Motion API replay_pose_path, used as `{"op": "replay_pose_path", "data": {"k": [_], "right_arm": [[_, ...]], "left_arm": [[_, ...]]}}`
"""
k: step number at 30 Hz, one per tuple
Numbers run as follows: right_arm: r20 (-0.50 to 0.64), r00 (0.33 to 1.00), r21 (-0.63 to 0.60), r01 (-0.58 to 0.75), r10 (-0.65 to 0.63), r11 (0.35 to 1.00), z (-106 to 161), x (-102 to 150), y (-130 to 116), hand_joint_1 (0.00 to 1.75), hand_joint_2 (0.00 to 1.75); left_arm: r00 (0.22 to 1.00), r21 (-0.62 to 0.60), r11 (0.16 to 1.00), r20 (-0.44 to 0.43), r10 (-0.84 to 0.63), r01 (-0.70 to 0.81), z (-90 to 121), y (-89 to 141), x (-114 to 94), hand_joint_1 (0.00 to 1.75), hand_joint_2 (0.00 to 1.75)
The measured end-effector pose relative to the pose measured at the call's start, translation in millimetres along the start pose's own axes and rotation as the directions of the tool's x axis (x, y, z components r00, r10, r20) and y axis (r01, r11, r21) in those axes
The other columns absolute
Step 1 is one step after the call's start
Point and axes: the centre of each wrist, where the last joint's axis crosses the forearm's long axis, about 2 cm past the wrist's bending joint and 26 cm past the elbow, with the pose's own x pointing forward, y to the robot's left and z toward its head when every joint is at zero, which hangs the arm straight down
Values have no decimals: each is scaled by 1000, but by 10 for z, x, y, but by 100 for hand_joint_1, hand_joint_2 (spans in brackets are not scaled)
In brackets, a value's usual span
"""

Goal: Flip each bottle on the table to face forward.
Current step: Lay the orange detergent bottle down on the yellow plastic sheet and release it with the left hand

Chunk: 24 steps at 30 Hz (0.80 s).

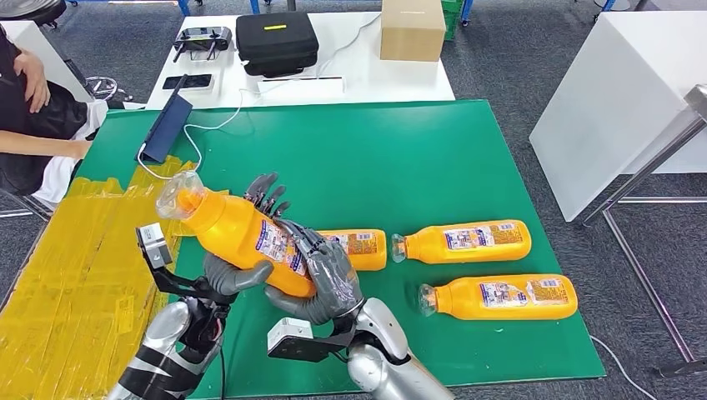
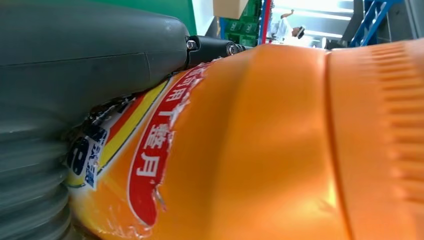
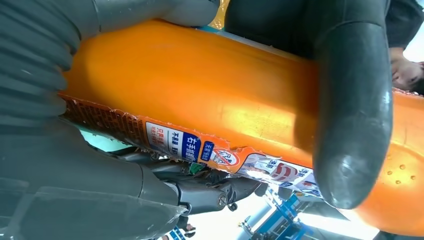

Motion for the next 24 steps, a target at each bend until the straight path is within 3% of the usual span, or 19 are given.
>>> {"op": "replay_pose_path", "data": {"k": [1, 4, 5, 11, 24], "right_arm": [[0, 1000, 0, 0, 0, 1000, 5, 0, 0, 175, 175], [-1, 1000, 2, -1, 1, 1000, 51, -9, 12, 175, 175], [-1, 1000, 2, 0, 0, 1000, 78, -12, 20, 175, 175], [-2, 1000, 10, 4, -4, 1000, 189, -18, 58, 175, 175], [1, 1000, 13, 7, -7, 1000, 233, -6, 68, 175, 175]], "left_arm": [[1000, 1, 1000, -2, 1, -1, 4, -2, -6, 29, 175], [1000, 8, 1000, -7, 4, -4, 54, -33, -38, 154, 175], [1000, 13, 1000, -10, 8, -7, 86, -54, -55, 174, 175], [1000, 30, 999, -20, 22, -21, 203, -141, -103, 175, 175], [1000, 38, 999, -17, 22, -21, 212, -173, -104, 175, 175]]}}
